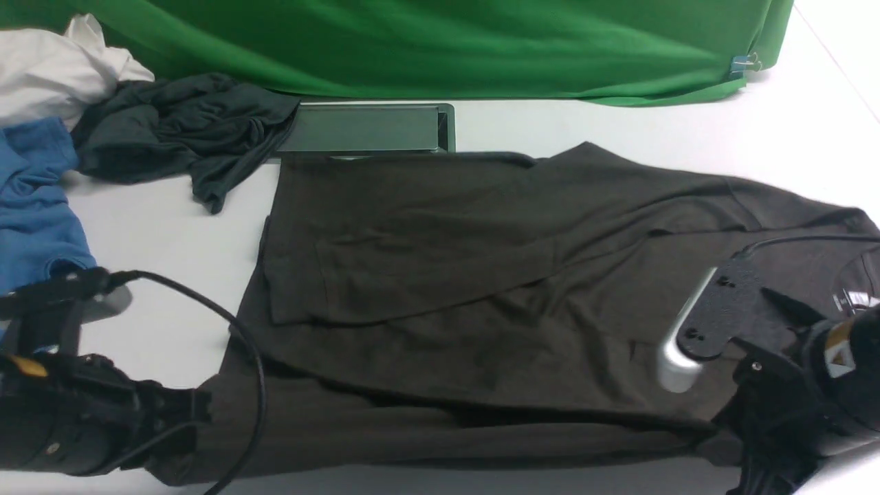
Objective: Fold a long-sleeved shirt on a white desktop.
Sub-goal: 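Grasp the near edge of the shirt at its hem and shoulder corners, then fold the black garment in half by bringing its near edge over to the far edge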
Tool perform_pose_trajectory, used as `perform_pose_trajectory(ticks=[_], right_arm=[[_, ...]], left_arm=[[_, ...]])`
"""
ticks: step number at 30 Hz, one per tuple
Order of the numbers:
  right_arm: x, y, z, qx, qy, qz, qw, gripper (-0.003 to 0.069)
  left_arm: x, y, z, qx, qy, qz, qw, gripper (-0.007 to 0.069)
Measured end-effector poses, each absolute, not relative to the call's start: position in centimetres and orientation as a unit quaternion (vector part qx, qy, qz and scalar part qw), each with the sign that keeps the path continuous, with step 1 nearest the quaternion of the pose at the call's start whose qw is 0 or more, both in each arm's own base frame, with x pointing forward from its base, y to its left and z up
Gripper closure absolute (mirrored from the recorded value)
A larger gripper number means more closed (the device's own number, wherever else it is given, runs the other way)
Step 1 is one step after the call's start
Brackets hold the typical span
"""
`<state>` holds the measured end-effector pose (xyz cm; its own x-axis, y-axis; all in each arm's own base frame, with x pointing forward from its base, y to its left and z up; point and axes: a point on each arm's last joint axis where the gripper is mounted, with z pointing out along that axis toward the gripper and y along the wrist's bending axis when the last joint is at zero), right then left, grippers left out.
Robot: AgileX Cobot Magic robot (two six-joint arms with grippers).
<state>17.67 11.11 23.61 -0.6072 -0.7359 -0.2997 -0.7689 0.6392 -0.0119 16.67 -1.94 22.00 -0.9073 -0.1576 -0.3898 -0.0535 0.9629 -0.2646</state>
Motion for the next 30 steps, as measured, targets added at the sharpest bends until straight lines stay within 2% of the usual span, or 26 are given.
perform_pose_trajectory(ticks=[3,7,11,14,22,30], right_arm=[[17.9,11.0,24.2,-0.423,0.892,0.048,0.154,0.0608],[19.4,10.9,26.3,-0.418,0.885,0.006,0.204,0.0608],[21.3,11.1,28.8,-0.417,0.867,-0.034,0.272,0.0608],[22.7,11.5,29.5,-0.415,0.858,-0.043,0.299,0.0609],[29.9,12.0,27.5,-0.39,0.867,-0.061,0.304,0.0609],[38.1,12.0,26.7,-0.382,0.864,-0.086,0.317,0.0609]], left_arm=[[16.5,-1.9,23.1,-0.054,0.959,-0.124,0.248,0.0589],[17.6,-1.9,24.8,-0.051,0.952,-0.126,0.274,0.0589],[20.1,-1.8,26.8,-0.05,0.944,-0.126,0.3,0.0589],[22.6,-1.8,27.8,-0.051,0.94,-0.124,0.312,0.0589],[30.3,-1.7,28.0,-0.051,0.943,-0.124,0.306,0.0589],[38.5,-1.9,26.5,-0.049,0.938,-0.137,0.313,0.0585]])
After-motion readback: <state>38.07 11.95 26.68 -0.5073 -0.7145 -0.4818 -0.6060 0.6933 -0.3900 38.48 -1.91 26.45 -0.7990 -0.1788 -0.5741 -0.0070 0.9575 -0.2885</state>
